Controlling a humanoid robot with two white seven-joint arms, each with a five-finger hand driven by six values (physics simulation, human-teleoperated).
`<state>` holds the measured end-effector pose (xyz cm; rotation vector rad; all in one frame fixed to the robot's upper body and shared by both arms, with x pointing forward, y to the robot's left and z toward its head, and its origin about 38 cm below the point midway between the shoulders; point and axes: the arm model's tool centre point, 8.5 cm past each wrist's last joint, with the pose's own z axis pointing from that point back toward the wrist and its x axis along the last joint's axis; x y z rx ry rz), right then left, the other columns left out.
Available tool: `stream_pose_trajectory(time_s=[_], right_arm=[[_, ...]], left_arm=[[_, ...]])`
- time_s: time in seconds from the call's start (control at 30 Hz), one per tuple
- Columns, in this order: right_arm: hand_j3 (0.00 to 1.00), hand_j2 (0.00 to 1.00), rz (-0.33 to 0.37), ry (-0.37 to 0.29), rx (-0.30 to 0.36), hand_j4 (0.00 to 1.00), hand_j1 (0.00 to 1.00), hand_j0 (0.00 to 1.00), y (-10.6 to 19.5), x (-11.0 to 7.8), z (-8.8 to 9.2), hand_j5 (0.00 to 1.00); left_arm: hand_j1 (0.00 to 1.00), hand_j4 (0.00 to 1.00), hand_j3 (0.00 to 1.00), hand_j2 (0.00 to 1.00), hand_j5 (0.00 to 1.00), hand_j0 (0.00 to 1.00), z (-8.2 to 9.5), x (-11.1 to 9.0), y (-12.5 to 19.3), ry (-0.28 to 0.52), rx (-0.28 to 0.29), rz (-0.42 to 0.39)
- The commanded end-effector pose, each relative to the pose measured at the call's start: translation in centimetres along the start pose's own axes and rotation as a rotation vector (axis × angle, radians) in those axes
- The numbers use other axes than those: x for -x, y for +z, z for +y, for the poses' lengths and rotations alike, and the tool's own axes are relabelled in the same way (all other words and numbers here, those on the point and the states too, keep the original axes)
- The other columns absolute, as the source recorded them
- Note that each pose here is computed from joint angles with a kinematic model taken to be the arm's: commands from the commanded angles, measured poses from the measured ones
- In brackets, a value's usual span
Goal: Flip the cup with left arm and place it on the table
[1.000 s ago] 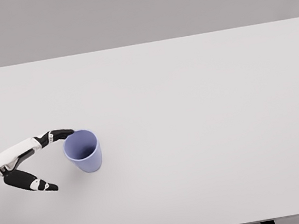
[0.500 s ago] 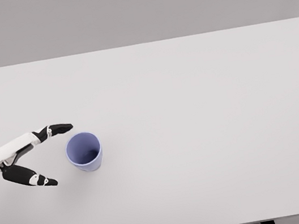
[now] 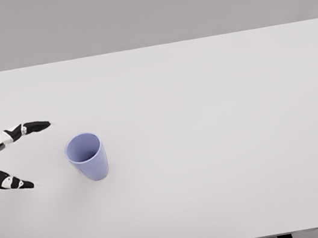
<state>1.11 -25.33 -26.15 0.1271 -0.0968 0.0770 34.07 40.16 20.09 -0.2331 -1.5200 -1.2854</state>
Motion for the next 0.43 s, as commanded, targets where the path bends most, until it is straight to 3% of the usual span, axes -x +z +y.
stream_pose_trajectory(time_s=[0.0,0.4], right_arm=[[1.00,1.00,0.000,0.000,0.000,1.00,1.00,1.00,0.00,0.00,0.00,1.00],[1.00,1.00,0.000,0.000,0.000,1.00,1.00,1.00,0.00,0.00,0.00,1.00]], left_arm=[[1.00,1.00,1.00,1.00,1.00,1.00,0.56,-0.17,0.53,-0.006,-0.007,0.012],[1.00,1.00,1.00,1.00,1.00,1.00,0.48,0.18,0.43,0.002,-0.015,0.012]])
